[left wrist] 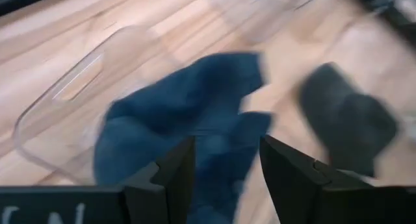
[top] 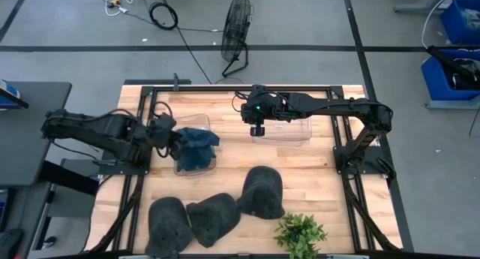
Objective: Pick & Place hat
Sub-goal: Put the blue cap into the left transparent bin, then put the right black cap into the right transparent bin
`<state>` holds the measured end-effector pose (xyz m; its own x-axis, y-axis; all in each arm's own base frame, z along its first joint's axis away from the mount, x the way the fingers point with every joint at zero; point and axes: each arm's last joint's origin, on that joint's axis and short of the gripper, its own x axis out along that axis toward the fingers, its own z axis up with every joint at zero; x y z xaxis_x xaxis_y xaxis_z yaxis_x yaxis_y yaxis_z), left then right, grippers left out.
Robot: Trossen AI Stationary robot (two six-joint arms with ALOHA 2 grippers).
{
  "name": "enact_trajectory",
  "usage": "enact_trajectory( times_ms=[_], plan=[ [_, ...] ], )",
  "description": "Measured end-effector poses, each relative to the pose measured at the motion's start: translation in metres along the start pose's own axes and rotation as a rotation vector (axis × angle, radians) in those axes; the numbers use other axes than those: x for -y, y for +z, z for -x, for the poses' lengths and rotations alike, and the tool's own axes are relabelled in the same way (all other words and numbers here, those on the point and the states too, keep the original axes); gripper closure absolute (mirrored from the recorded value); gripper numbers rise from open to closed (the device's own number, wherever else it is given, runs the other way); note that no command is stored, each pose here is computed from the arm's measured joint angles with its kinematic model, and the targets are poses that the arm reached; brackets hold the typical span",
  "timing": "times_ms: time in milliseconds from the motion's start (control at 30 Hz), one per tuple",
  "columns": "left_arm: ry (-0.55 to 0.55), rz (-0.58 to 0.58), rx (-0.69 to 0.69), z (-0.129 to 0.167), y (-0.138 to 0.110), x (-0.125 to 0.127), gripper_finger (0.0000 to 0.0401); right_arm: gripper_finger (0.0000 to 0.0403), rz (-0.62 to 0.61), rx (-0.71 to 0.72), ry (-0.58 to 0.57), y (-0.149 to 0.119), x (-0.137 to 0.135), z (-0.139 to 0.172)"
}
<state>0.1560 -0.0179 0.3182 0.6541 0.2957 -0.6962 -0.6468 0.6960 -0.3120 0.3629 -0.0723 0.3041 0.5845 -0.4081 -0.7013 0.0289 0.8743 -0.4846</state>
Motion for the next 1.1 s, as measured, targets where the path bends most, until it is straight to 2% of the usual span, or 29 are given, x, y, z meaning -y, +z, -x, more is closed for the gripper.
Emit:
enact_trajectory(
  times_ms=[133,267,400,567,633,833,967,1100],
  plan=[
    [-0.084,-0.083,0.062,0.019,0.014,0.010,0.0227,0.0253,0.000,0.000,0.000,0.000,0.000,0.000],
    [-0.106,-0.230,0.070,0.023,0.013,0.014,0.0238,0.0253,-0.006,-0.002,0.002,0.000,0.000,0.000],
    [-0.114,-0.278,0.077,0.013,0.011,0.022,0.0244,0.0253,-0.016,-0.038,0.022,-0.004,-0.002,0.001],
    [-0.075,-0.362,0.072,-0.006,0.009,0.032,0.0245,0.0253,-0.045,-0.067,0.062,-0.006,-0.010,0.009],
    [-0.054,-0.373,0.062,-0.014,0.009,0.036,0.0245,0.0253,-0.080,-0.055,0.115,-0.004,-0.016,0.014],
    [-0.006,-0.379,0.040,-0.034,0.009,0.043,0.0245,0.0253,-0.130,-0.121,0.444,-0.005,-0.054,0.031],
    [0.004,-0.385,0.031,-0.040,0.008,0.046,0.0245,0.0253,-0.219,-0.184,0.516,-0.001,-0.083,0.039],
    [0.009,-0.397,0.020,-0.041,0.006,0.046,0.0245,0.0253,-0.232,-0.208,0.554,-0.002,-0.118,0.041]
  ],
)
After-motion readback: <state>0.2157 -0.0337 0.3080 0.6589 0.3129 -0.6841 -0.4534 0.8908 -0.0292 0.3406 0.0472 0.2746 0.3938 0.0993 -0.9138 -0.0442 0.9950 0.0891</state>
